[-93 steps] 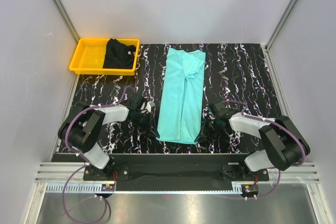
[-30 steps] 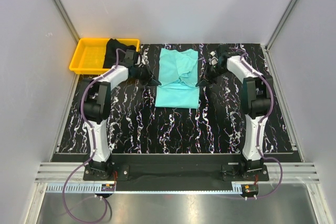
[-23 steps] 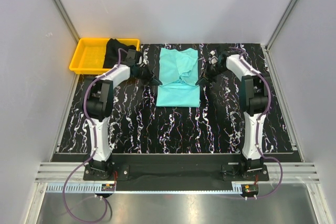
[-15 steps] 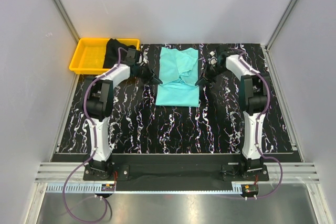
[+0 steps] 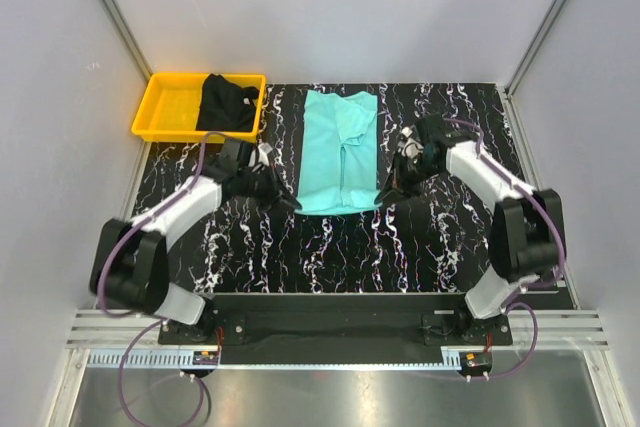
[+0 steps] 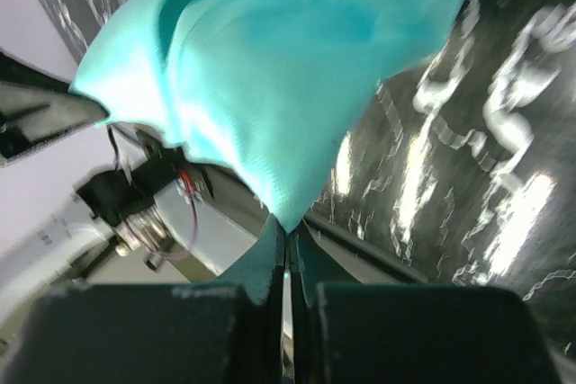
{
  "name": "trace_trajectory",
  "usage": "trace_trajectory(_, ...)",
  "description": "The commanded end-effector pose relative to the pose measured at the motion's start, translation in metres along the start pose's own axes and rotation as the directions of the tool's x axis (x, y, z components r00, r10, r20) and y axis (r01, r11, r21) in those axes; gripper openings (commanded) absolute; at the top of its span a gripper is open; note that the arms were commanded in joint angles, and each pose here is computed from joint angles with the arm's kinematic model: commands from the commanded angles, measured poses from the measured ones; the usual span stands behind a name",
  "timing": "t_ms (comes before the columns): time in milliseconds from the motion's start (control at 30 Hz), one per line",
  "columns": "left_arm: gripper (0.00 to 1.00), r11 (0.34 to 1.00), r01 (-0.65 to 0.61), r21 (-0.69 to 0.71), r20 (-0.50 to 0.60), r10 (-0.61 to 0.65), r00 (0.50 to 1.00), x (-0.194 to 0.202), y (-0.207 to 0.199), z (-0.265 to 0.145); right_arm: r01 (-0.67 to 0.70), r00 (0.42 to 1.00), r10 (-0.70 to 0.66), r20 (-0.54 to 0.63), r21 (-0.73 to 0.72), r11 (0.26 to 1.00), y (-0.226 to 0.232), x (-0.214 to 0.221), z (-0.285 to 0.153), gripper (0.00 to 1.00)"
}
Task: Fold and stack the t-shirts
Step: Fold the tshirt
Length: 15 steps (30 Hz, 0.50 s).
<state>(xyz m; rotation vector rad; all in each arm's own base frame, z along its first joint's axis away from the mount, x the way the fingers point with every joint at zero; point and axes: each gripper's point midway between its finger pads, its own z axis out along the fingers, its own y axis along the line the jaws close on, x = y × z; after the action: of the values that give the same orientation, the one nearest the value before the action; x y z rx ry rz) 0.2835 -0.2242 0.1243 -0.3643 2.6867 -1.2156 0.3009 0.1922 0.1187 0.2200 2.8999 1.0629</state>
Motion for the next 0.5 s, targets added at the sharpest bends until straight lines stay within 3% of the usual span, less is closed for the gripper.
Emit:
trace_trajectory(0, 0.00, 0.999, -0.017, 0.039, -0.010, 0.017, 1.000, 0.038, -0.004, -0.018, 0.045, 0.999, -0.045, -0.013, -0.018, 0.999, 0.015, 0.051, -0.009, 0.00)
trace_trajectory(467, 0.00, 0.986, 0.084, 0.147, -0.075, -0.074, 0.994, 0.167, 0.025, -0.067, -0.035, 0.998, 0.030, -0.063, -0.069, 0.997, 0.006, 0.210, -0.034, 0.00)
